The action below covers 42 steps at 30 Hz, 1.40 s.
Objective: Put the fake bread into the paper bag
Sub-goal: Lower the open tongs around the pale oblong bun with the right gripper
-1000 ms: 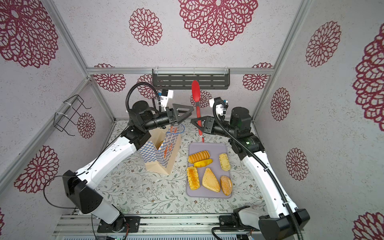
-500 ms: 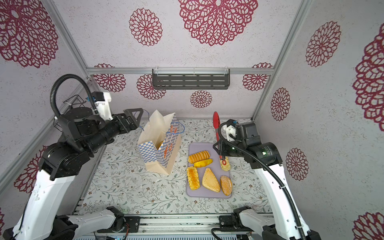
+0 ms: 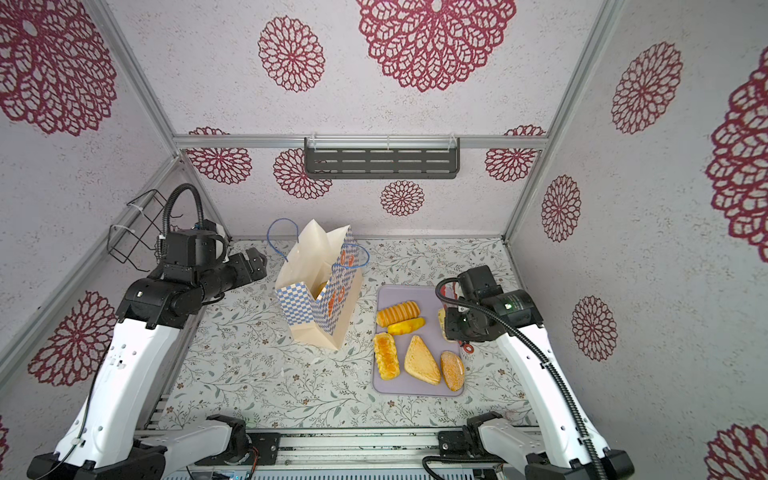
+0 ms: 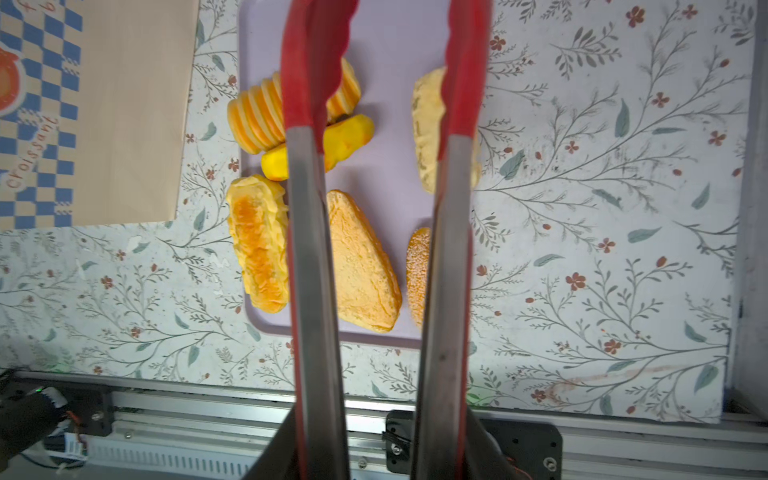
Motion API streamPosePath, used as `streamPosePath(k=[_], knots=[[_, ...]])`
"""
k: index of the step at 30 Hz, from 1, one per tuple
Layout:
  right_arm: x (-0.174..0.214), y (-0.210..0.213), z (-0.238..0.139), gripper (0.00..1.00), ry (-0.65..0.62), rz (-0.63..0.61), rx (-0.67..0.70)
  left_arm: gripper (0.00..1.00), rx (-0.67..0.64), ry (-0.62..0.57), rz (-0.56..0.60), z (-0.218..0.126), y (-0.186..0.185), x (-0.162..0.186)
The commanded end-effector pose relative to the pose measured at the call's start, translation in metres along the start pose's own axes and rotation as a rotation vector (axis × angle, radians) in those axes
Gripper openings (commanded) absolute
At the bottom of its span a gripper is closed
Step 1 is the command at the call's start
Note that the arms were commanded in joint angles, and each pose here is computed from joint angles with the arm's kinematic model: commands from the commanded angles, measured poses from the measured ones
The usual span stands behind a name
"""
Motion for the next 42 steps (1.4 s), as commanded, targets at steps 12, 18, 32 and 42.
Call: streamPosePath(k=[12,18,32,42], knots=[[0.005,-0.017,0.032,0.56,0.064,0.07,0.081,0.97,0.122,-0.003,-0.022,0.008,0.007,0.01],[0.0,-0.019,0.048,0.61,0.118,0.072,0.08,0.97,0.121,0.005,-0.016,0.011,0.011,0.01],[-0.005,-0.019,0.091,0.59,0.234,0.058,0.064,0.97,0.187,0.019,-0.062,0.018,0.016,0.013],[-0.007,-0.022,0.106,0.61,0.278,0.043,0.086,0.97,0.213,0.04,-0.085,0.025,0.017,0.019]])
Point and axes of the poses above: each gripper's point midway between its finger pads, its own z axis out along the fingers, its own y axis along the line the jaws close on, x = y × z, the point moved 8 cm from there along -z, back along the fingers, and after that the axes turned 10 degrees about -z, right-handed, at the moved point
